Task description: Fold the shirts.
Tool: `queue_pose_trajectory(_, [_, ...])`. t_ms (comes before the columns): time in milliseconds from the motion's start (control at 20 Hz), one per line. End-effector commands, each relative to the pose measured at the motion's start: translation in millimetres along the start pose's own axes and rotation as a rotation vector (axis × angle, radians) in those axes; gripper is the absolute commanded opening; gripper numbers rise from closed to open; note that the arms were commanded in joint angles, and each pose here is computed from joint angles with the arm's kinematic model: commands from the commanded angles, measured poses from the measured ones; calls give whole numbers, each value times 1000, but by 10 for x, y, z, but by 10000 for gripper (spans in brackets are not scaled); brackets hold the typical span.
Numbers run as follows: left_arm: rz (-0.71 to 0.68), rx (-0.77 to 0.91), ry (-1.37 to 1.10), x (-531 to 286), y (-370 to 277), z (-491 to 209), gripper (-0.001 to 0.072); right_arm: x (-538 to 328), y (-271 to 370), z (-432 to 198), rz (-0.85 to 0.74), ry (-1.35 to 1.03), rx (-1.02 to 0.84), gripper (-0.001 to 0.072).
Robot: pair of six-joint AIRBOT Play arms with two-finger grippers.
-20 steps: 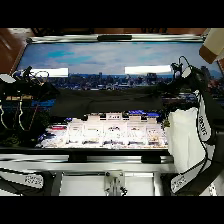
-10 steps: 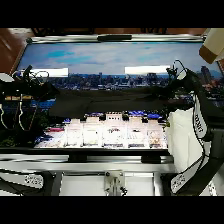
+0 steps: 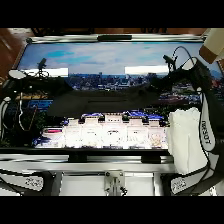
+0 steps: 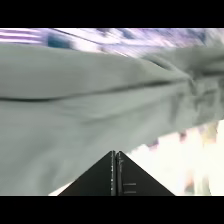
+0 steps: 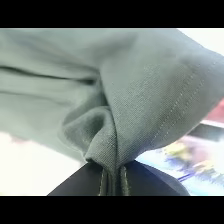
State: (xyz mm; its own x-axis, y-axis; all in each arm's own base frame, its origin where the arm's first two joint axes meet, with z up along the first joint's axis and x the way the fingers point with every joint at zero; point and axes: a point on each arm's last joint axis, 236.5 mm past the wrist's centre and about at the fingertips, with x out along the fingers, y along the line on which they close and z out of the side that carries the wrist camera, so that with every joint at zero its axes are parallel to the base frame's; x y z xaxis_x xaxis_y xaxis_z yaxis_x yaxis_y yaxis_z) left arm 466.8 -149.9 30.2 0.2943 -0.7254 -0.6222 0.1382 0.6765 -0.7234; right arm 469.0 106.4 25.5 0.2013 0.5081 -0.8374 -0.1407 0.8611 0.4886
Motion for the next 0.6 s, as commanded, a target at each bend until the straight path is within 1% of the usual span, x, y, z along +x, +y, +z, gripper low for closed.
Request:
queue_pose_trajectory(0, [-55,83,62,628,-604,-279,28,-603,656,-252,58,-3,-51,78])
queue_pose_trajectory(100, [-61,88,106,1027,-859,-528,28,-898,963,-462,66,1,-86,78])
queue_pose_trajectory(300, [-66,70,161,1638,-1147,-968,28,-1401,1476,-704,81,-87,-103,78])
queue_pose_trajectory(550, [-59,43,232,2119,-1308,-1476,28,-1761,1838,-959,107,-151,-112,79])
